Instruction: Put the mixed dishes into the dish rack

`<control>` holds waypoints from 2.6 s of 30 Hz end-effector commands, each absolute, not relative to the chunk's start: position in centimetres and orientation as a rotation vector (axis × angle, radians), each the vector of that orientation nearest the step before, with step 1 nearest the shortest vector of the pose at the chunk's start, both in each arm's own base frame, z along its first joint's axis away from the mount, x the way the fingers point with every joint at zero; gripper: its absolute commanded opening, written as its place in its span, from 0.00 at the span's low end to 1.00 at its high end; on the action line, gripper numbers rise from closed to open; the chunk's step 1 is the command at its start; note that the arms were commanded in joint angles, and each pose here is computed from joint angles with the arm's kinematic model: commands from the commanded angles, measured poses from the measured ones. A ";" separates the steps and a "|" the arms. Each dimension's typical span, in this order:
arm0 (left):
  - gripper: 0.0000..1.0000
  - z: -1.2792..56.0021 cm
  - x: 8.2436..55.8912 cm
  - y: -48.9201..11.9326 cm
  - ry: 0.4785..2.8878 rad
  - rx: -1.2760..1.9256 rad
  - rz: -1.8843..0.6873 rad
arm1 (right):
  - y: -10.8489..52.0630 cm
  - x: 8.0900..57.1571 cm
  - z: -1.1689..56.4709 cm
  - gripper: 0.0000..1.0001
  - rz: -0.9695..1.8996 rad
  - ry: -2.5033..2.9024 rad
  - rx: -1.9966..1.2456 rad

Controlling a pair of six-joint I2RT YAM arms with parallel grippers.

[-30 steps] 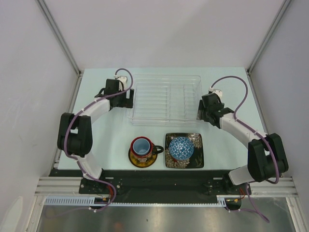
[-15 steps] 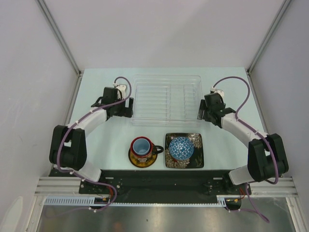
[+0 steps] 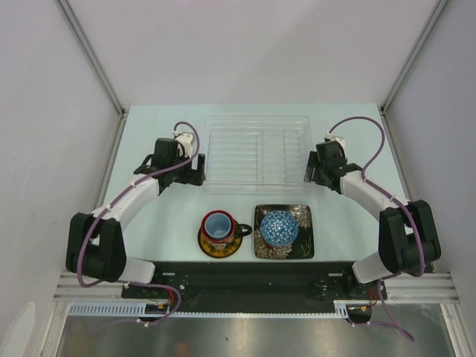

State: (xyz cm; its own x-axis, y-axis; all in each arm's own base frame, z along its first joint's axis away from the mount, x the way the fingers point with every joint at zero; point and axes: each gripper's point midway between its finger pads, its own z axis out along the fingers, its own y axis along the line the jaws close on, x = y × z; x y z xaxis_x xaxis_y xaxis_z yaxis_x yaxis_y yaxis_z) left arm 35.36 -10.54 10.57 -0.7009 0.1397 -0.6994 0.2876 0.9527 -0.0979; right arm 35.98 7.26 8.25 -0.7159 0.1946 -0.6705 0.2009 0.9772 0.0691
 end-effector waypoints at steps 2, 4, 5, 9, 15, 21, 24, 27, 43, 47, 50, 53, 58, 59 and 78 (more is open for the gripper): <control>1.00 10.8 33.3 -10.8 2.350 0.331 -0.287 | 7.6 37.8 10.4 0.77 0.012 2.316 0.282; 1.00 10.3 32.7 -10.9 2.361 0.345 -0.293 | 7.6 37.7 10.5 0.77 0.011 2.314 0.284; 1.00 10.4 32.6 -10.9 2.357 0.346 -0.288 | 7.6 37.7 10.5 0.77 0.011 2.314 0.284; 1.00 10.8 32.5 -11.1 2.354 0.367 -0.285 | 7.6 37.9 11.3 0.77 0.017 2.292 0.292; 1.00 14.6 35.0 -10.4 2.259 0.362 -0.197 | 8.8 37.2 18.1 0.86 0.029 2.113 0.242; 1.00 22.5 38.0 -9.9 2.093 0.301 -0.140 | 12.3 32.9 22.3 0.87 0.175 2.093 0.118; 1.00 25.6 38.2 -9.4 2.063 0.279 -0.115 | 14.9 28.9 21.1 0.80 0.263 2.203 0.009; 1.00 27.1 37.3 -9.3 2.080 0.304 -0.118 | 16.4 25.2 18.1 0.78 0.246 2.334 -0.085; 1.00 26.2 33.1 -8.2 2.082 0.338 -0.111 | 18.0 18.9 12.5 0.72 0.215 2.462 -0.154; 1.00 25.5 33.0 -8.1 2.103 0.334 -0.112 | 18.3 18.6 11.1 0.71 0.223 2.496 -0.155; 1.00 25.1 32.9 -8.2 2.108 0.331 -0.113 | 18.7 18.5 10.4 0.69 0.231 2.509 -0.159; 1.00 24.6 32.9 -8.1 2.115 0.339 -0.109 | 18.9 18.5 10.0 0.66 0.232 2.515 -0.164; 1.00 23.8 33.1 -7.5 2.121 0.328 -0.068 | 19.3 18.4 9.6 0.55 0.242 2.528 -0.184; 1.00 23.8 33.1 -7.4 2.120 0.327 -0.063 | 19.3 18.4 9.6 0.53 0.241 2.527 -0.188; 1.00 22.1 33.6 -7.2 2.135 0.341 -0.029 | 19.5 19.0 11.2 0.00 0.260 2.471 -0.229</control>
